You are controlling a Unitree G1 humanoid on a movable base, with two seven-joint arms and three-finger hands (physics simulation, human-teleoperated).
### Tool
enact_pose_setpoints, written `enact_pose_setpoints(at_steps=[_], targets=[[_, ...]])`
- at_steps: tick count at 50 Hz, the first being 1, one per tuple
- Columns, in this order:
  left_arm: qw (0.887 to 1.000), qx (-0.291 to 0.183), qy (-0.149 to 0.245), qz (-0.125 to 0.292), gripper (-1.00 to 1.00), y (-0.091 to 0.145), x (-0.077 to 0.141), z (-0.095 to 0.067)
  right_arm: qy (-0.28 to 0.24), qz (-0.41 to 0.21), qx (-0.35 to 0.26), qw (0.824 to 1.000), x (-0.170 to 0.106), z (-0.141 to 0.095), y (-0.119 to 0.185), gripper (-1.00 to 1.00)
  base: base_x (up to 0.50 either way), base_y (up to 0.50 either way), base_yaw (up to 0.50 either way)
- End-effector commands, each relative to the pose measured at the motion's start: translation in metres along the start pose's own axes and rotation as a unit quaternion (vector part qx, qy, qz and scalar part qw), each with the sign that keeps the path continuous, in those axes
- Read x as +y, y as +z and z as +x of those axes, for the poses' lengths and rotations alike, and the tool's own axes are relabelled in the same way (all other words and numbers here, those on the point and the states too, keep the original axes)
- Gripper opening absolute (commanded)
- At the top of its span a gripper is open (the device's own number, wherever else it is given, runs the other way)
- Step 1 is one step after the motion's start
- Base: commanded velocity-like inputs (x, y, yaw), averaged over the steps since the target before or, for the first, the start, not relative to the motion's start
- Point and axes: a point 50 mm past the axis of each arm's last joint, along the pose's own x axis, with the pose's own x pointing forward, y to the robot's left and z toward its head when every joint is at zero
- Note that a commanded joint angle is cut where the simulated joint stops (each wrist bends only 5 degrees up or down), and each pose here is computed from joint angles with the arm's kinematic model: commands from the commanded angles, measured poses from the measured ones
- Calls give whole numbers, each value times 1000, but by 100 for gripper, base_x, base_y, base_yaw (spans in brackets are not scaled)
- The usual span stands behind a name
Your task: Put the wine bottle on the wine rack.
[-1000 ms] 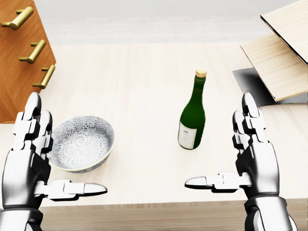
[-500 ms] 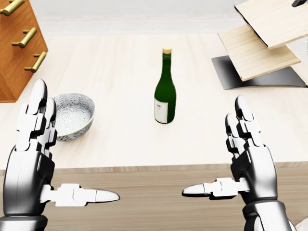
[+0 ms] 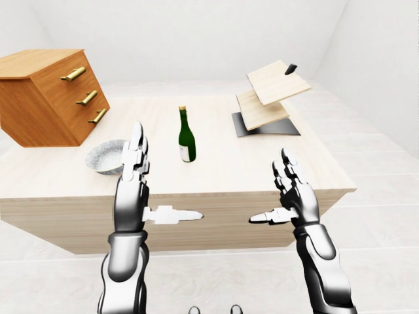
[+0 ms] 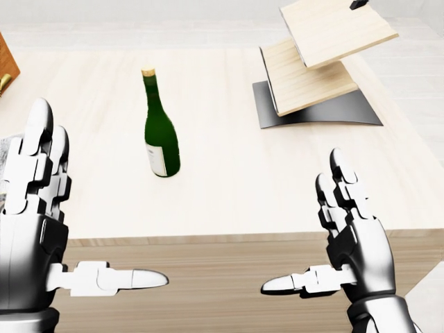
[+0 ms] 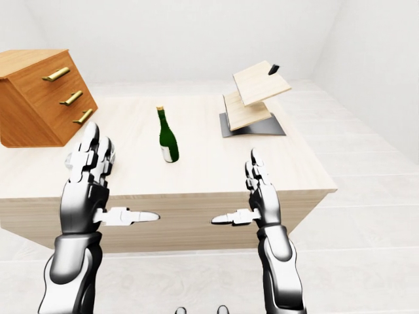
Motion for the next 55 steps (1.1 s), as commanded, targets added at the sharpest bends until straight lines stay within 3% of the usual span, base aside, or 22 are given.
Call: enact_pose_setpoints(at_steps=[1,7,23,55], targets=[[1000,-10,2,2,100,4,2,1,10,9,-2,1000,2,-2,1,100,0,-50,0],[1000,-10,2,2,100,4,2,1,0,14,3,1000,1,-1,-2,100,0,-14,4],[1000,-17,6,2,100,9,5,-2,-1,8,-5,1000,1,1,1,100,0,0,50],[1000,8,2,-10,100,-3,2,-2,-26,8,-92,995,-1,1,41,100,0,0,45]])
